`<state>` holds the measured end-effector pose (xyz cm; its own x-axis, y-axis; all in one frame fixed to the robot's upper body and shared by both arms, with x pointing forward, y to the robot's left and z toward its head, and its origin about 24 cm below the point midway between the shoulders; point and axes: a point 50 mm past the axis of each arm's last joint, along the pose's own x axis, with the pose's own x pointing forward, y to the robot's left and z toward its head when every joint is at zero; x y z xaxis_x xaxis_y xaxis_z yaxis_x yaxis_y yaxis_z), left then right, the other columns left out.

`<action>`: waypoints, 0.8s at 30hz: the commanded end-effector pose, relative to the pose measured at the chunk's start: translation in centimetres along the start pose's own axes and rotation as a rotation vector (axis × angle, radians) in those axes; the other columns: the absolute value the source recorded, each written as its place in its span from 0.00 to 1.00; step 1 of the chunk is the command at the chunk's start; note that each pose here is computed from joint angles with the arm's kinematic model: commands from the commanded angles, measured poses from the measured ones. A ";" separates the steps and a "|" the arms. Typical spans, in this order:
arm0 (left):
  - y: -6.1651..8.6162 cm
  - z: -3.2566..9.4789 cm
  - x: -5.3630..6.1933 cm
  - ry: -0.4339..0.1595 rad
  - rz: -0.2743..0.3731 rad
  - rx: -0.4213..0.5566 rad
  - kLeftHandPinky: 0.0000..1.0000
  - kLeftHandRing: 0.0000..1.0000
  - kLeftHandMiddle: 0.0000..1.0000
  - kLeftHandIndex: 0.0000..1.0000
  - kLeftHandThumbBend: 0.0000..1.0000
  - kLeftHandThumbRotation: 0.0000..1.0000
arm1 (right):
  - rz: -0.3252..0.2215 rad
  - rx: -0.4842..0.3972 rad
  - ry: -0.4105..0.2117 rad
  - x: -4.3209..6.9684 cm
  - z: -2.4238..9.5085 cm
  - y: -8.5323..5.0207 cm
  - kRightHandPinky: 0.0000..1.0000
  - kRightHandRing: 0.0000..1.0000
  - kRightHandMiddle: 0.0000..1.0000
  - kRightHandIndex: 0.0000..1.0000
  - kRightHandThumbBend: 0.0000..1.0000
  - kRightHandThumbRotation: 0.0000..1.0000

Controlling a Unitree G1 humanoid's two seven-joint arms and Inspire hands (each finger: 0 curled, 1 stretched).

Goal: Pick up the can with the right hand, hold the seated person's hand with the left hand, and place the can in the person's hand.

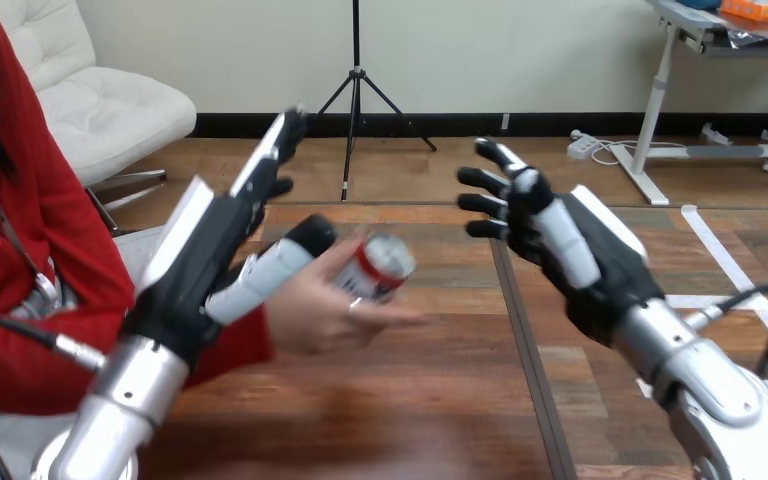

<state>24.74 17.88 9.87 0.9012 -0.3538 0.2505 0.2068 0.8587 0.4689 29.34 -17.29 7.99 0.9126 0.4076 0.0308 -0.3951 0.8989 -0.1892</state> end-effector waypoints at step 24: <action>-1.9 1.0 -3.0 -0.052 0.118 -0.158 0.75 0.88 0.88 0.87 0.98 1.00 | -0.089 0.059 -0.210 -6.1 0.7 -0.8 0.87 0.91 0.90 0.98 1.00 1.00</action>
<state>21.62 17.70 6.80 0.9421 -0.2672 0.2024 0.1900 0.9232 0.3340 24.96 -19.96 7.39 0.9231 0.3582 0.1398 -0.3418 0.9309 -0.1287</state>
